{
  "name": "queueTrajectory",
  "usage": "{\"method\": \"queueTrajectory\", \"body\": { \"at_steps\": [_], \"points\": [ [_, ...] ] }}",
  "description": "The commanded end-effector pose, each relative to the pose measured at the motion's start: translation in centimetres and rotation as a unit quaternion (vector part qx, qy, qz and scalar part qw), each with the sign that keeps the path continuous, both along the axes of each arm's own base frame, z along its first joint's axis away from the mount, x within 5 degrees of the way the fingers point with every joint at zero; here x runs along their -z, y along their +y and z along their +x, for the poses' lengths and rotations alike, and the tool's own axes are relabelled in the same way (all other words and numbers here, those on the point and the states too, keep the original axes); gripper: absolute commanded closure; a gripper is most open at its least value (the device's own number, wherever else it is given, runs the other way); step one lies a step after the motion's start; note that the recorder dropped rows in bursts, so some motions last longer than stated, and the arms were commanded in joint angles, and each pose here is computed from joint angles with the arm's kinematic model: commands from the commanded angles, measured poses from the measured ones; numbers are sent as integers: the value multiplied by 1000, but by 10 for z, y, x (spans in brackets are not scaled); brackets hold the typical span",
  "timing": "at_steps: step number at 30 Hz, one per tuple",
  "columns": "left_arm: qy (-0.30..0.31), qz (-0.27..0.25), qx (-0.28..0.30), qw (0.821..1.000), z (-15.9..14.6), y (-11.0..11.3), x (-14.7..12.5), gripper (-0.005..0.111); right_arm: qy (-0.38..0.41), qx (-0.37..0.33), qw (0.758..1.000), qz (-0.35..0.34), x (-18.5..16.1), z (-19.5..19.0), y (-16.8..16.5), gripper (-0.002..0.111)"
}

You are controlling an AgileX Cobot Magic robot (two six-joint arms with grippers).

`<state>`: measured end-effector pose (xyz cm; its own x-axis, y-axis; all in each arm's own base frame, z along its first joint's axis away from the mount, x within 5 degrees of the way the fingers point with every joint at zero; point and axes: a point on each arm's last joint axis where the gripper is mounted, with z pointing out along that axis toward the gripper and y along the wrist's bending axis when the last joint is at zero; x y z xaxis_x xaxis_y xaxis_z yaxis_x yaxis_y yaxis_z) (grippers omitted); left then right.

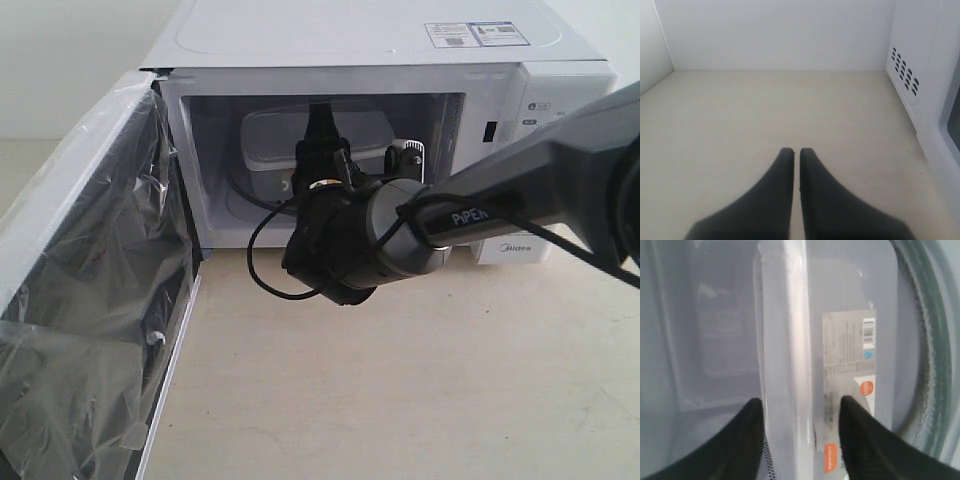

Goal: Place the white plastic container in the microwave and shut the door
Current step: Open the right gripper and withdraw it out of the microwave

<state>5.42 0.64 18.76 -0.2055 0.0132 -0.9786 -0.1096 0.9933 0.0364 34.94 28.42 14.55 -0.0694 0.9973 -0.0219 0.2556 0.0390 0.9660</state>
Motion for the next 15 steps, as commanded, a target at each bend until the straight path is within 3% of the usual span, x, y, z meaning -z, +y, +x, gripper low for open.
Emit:
{"method": "queueTrajectory", "body": {
  "at_steps": [1, 15],
  "points": [
    [-2, -8, -1, 1000, 0, 0, 1, 102, -13, 1, 1000, -5, -6, 3, -2, 62],
    [-2, -8, -1, 1000, 0, 0, 1, 102, -18, -15, 1000, -7, -20, -11, 8, 62]
  ]
}}
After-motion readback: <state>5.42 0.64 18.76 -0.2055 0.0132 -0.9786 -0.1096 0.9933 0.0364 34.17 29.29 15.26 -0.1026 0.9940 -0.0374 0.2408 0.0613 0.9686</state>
